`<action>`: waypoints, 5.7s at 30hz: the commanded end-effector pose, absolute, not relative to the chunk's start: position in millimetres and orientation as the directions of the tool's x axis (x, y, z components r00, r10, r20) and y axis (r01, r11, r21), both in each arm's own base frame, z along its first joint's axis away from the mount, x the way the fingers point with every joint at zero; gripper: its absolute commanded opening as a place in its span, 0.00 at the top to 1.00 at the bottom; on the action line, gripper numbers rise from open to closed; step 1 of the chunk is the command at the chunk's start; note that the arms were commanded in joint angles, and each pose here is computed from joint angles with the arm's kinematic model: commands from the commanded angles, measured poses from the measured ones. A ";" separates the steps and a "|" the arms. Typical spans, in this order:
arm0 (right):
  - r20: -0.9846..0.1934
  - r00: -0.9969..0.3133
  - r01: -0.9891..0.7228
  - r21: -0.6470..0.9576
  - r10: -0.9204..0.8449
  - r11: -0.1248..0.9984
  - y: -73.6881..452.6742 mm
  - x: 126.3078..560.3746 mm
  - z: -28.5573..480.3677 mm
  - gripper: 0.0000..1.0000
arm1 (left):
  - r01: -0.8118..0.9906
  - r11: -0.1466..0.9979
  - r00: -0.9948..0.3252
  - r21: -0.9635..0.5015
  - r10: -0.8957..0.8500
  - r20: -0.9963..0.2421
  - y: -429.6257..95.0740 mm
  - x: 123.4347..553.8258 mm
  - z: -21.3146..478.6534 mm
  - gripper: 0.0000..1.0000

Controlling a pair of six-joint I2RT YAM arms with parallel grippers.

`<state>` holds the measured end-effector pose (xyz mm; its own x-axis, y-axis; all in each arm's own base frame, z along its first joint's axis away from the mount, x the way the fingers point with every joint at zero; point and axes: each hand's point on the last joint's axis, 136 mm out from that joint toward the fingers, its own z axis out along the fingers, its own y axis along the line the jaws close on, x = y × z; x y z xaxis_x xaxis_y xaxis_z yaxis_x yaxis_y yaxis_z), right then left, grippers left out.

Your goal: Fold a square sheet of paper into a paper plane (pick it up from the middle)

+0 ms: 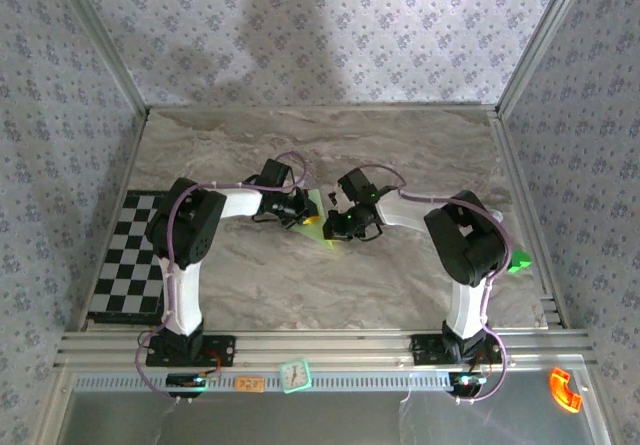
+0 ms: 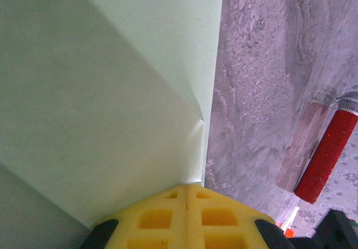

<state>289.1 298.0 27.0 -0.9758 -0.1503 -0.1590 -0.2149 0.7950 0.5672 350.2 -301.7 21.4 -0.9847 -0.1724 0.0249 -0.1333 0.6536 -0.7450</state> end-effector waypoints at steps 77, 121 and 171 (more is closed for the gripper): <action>0.022 -0.986 -0.156 0.270 -0.168 0.950 226.2 249.3 -39.8 0.93 | -0.087 0.834 -0.938 -0.544 -0.252 -0.236 -181.7 439.2 -0.3 0.89; -0.429 -0.878 -0.463 0.641 -0.214 0.612 330.3 368.1 77.3 0.87 | -0.114 0.660 -0.851 -0.743 -0.451 -0.270 -182.7 350.5 104.1 0.37; -0.297 -0.922 -0.260 0.950 0.248 0.171 300.3 377.8 220.4 0.79 | 0.290 0.285 -0.881 -0.914 -0.294 -0.371 -306.8 347.3 205.9 0.79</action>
